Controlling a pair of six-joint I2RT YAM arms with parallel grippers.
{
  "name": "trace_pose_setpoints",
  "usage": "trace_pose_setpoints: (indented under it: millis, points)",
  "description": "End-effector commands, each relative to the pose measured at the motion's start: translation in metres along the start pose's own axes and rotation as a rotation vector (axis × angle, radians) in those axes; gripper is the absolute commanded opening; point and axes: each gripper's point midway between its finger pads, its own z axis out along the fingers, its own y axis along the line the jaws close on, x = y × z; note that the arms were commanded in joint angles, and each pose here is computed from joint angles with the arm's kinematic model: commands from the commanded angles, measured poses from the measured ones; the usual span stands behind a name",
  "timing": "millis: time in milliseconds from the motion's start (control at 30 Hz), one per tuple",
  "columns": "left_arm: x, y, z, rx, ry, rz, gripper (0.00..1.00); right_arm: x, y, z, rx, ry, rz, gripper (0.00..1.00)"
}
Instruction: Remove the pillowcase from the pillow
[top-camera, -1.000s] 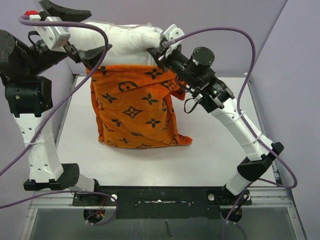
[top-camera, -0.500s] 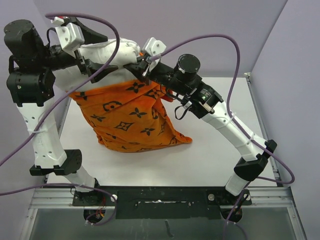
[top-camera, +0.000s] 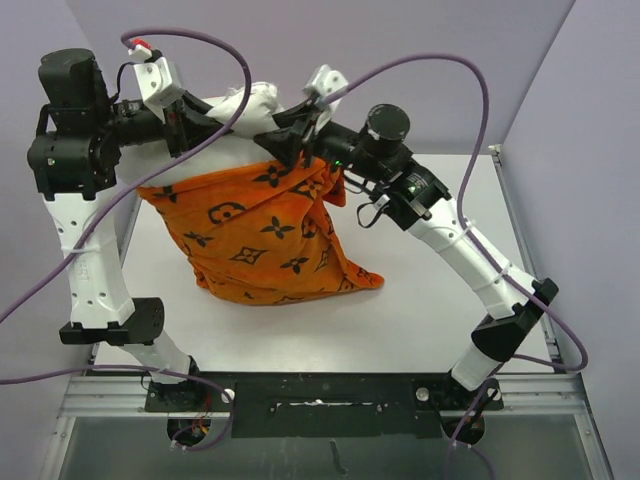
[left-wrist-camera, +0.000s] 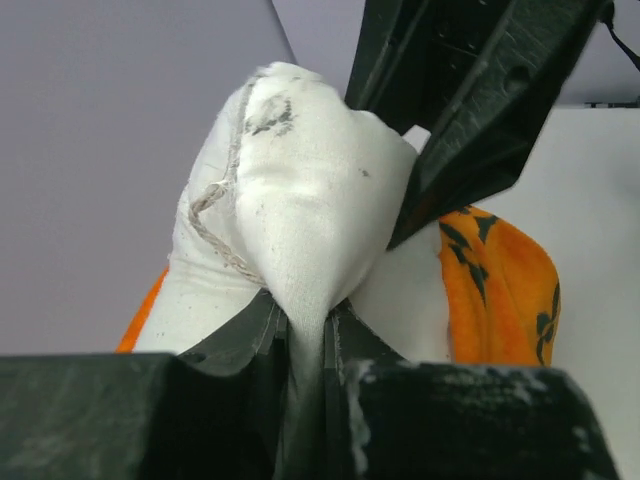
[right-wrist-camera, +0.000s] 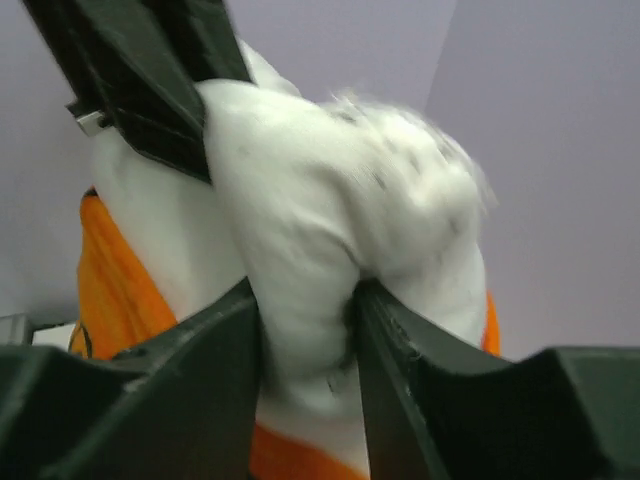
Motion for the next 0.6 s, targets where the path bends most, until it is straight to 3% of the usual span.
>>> trace_pose_setpoints:
  millis: [0,67,167,367,567]
  points:
    - [-0.011,0.016,0.005,-0.029,-0.059,-0.015,0.00,-0.017,-0.053,-0.047,0.084,-0.116,0.293,0.45]
    - [-0.018,0.020,0.006,-0.047,-0.079,0.021,0.00,-0.001,-0.065,-0.070,0.152,-0.114,0.315,0.61]
    - [-0.019,0.030,0.008,-0.091,-0.074,0.038,0.00,0.022,-0.070,-0.105,0.210,-0.068,0.334,0.72]
    - [-0.033,0.028,0.008,-0.076,-0.107,0.046,0.00,0.096,-0.058,-0.157,0.266,0.056,0.380,0.68]
    - [-0.045,0.018,0.009,-0.046,-0.131,0.037,0.00,0.121,-0.041,-0.141,0.151,0.132,0.362,0.67]
